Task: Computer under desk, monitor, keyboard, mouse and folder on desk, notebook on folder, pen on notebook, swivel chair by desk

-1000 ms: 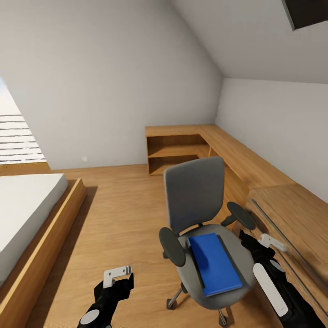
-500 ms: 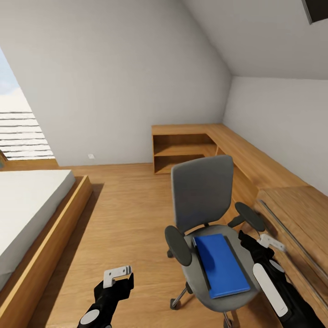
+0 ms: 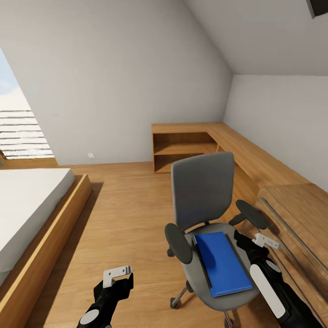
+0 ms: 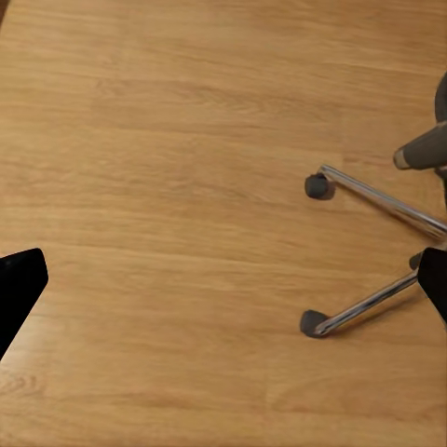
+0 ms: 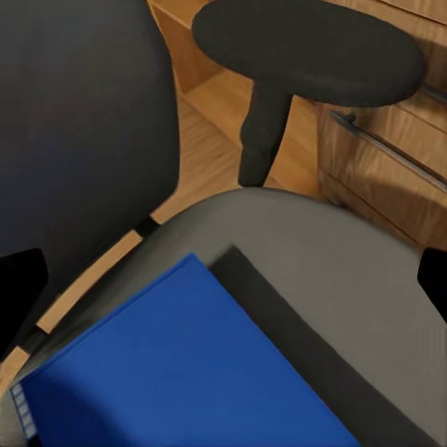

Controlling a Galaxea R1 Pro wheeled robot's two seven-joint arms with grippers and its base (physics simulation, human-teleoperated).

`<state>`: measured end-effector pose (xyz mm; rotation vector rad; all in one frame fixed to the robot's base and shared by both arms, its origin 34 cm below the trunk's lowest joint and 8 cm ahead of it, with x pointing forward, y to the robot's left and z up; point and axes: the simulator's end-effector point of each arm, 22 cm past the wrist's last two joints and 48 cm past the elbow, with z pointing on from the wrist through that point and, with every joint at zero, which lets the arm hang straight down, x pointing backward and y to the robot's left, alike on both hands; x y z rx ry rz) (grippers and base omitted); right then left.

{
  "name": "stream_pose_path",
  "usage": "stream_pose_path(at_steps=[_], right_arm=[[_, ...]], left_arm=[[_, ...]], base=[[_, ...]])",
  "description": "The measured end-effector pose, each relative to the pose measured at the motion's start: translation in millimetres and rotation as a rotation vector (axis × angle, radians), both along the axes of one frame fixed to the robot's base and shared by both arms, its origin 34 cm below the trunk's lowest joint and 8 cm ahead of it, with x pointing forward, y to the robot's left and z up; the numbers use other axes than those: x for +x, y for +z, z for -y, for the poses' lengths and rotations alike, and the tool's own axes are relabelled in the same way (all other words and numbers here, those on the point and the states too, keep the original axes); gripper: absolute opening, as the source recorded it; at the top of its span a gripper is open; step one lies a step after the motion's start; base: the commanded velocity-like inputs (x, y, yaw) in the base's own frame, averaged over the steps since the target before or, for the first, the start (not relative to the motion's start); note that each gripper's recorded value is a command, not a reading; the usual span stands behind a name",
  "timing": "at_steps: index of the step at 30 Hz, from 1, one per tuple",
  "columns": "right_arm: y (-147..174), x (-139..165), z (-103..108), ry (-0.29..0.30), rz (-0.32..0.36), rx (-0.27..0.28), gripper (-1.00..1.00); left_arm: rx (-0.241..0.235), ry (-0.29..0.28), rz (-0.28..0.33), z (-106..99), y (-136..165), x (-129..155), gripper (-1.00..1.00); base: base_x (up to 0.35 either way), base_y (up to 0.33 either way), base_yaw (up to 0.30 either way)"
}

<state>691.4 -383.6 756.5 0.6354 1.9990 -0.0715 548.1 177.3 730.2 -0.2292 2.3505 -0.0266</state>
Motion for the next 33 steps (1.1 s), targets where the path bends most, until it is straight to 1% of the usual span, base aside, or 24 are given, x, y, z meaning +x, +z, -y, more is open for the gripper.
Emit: stream_pose_path(at_steps=[6, 9, 10, 11, 19, 26, 28, 30, 31, 32, 33], right_arm=[[-10.0, -0.2, -0.2, -0.001, 0.000, 0.002, 1.00], [-15.0, -0.3, -0.5, -0.001, 0.000, 0.004, 1.00], [-16.4, -0.1, -0.7, 0.000, 0.002, 0.005, 1.00], [-18.1, -0.1, -0.7, 0.000, 0.002, 0.005, 1.00], [-29.1, 0.3, 1.1, 0.002, 0.006, -0.002, 1.00], [-47.0, -2.0, 3.8, 0.001, -0.009, -0.008, 1.00], [-50.6, 1.8, 6.6, -0.003, -0.013, -0.010, 1.00], [-48.3, 16.0, 11.0, -0.012, -0.005, -0.012, 1.00], [-47.8, 27.3, 15.3, -0.020, -0.006, -0.013, 1.00], [-49.6, 33.2, 18.0, -0.025, -0.010, -0.013, 1.00], [-54.8, 43.2, 23.0, -0.031, -0.024, -0.010, 1.00]], left_arm=[[0.001, 0.003, -0.002, -1.7, -10.3, -0.3, 1.00], [0.006, 0.024, -0.004, -10.9, -16.4, -0.2, 1.00], [0.015, 0.056, -0.010, -25.5, -19.9, -0.5, 1.00], [0.015, 0.060, -0.011, -27.0, -21.8, -0.6, 1.00], [0.010, 0.062, -0.015, -25.7, -36.3, -1.8, 1.00], [-0.001, 0.064, -0.041, -20.1, -58.1, -6.0, 1.00], [-0.004, 0.063, -0.030, -17.8, -59.4, 4.7, 1.00], [-0.009, 0.057, -0.023, -12.2, -63.2, 22.2, 1.00], [-0.011, 0.050, -0.025, -7.2, -67.1, 35.9, 1.00], [-0.011, 0.045, -0.028, -4.6, -70.5, 43.4, 1.00], [-0.011, 0.033, -0.047, 0.2, -77.6, 55.2, 1.00]], base=[[0.000, 0.000, 0.000], [0.000, 0.000, 0.000], [0.000, 0.000, 0.000], [0.000, 0.000, 0.000], [0.000, 0.000, 0.000], [0.000, 0.000, 0.000], [0.000, 0.000, 0.000], [0.000, 0.000, 0.000], [0.000, 0.000, 0.000], [0.000, 0.000, 0.000], [0.000, 0.000, 0.000]])
